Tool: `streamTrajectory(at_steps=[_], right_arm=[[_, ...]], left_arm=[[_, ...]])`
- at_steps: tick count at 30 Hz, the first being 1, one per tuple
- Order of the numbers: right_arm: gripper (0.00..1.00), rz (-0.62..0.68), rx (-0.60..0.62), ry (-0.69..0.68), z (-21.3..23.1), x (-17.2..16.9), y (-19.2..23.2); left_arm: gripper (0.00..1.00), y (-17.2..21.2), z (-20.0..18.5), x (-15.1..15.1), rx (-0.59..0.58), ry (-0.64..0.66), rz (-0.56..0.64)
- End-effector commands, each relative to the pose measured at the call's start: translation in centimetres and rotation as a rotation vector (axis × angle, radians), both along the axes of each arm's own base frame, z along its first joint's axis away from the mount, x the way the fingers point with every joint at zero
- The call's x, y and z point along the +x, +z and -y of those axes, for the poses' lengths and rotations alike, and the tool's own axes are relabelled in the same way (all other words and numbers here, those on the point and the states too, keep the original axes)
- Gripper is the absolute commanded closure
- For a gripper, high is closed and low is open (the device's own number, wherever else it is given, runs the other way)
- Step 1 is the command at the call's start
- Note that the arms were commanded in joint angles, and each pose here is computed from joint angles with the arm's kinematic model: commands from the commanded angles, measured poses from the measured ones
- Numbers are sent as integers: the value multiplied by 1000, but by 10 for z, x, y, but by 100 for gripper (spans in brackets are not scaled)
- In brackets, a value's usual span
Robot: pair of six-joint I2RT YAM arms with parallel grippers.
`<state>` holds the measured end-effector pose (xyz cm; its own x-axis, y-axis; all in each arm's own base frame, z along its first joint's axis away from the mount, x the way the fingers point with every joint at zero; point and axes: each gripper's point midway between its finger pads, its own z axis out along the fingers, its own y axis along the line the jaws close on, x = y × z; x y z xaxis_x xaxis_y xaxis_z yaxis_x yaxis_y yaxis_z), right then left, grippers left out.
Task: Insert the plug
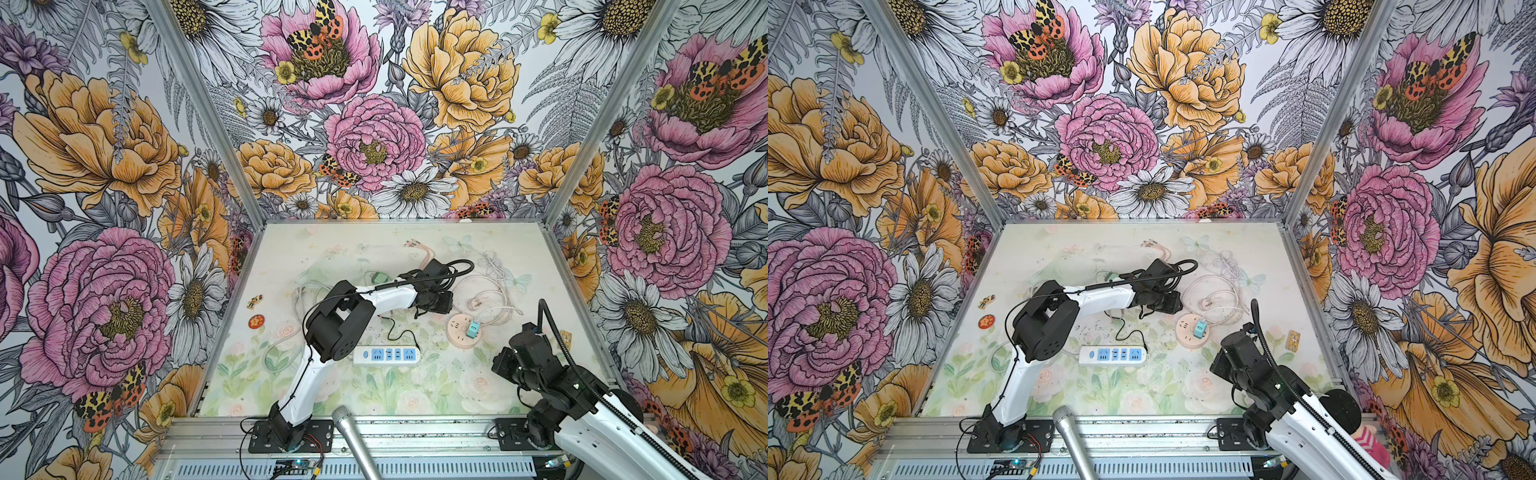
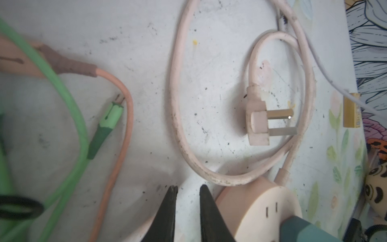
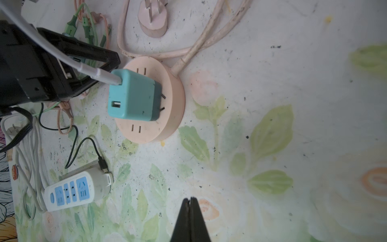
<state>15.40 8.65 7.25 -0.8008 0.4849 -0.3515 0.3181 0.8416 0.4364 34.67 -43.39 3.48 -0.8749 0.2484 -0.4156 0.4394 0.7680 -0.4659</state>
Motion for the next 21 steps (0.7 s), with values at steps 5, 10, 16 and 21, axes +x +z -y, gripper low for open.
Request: streamTrajectory(at_steps=[5,10,16,21], right_arm=[[97,33,42,-59,-9,13,-14],[98,71,67,-51,-22,21,-17],[98,74,97,-48,-39,26,-39],[98,49,36,-43,-39,25,-51]], left_arm=[[77,-2,5,-23,-121,-45,-62],[77,0,2,-40,-135,-65,-65],[77,2,2,-70,-148,-95,-66],[77,1,10,-81,-163,-105,-69]])
